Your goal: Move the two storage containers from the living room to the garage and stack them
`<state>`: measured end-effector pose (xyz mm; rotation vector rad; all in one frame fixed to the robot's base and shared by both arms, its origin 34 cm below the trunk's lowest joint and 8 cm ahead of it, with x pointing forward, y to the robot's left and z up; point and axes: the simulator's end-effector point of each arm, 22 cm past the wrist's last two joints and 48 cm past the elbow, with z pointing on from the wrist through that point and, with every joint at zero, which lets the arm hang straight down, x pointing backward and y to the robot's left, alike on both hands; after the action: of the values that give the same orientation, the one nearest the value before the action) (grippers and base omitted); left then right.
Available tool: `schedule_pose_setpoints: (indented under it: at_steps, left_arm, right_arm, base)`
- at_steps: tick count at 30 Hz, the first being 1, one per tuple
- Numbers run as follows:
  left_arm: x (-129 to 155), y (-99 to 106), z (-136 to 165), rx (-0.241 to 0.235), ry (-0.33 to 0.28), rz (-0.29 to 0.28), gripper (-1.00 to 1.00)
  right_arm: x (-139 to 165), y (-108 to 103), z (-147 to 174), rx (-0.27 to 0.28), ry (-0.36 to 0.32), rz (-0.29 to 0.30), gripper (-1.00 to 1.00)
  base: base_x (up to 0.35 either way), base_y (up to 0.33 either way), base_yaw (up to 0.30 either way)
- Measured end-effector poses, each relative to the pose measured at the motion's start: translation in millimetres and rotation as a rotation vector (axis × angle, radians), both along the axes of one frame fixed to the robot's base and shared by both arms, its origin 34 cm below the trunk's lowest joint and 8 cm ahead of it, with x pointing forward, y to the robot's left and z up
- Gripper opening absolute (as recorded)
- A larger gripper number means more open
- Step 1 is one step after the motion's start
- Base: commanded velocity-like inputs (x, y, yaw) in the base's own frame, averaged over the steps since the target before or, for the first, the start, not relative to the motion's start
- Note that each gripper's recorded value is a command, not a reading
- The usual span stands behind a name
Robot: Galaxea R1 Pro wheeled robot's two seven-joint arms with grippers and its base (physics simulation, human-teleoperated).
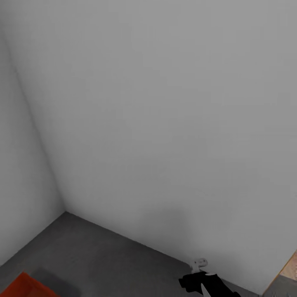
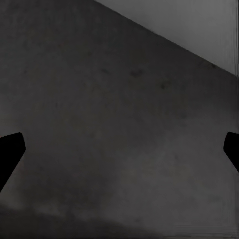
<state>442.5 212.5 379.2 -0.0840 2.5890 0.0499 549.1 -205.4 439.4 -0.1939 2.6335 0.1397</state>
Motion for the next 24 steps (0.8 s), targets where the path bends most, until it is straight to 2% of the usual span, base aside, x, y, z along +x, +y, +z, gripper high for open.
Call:
schedule_pose_setpoints:
  at_steps: [8,14,24]
  left_arm:
    - [-65,11,-26,0.016,0.109,-0.001,1.00]
    - [-79,14,-31,0.021,0.135,-0.002,1.00]
    - [-83,16,-33,0.023,0.142,-0.001,1.00]
  right_arm:
    - [0,0,0,-0.001,0.002,0.001,1.00]
    - [-1,0,0,-0.002,0.003,0.003,1.00]
    - [0,0,0,-0.002,0.001,0.003,1.00]
  base:
    - [0.000,0.000,-0.225]
    - [0.000,0.000,-0.214]
    - [0.000,0.000,-0.197]
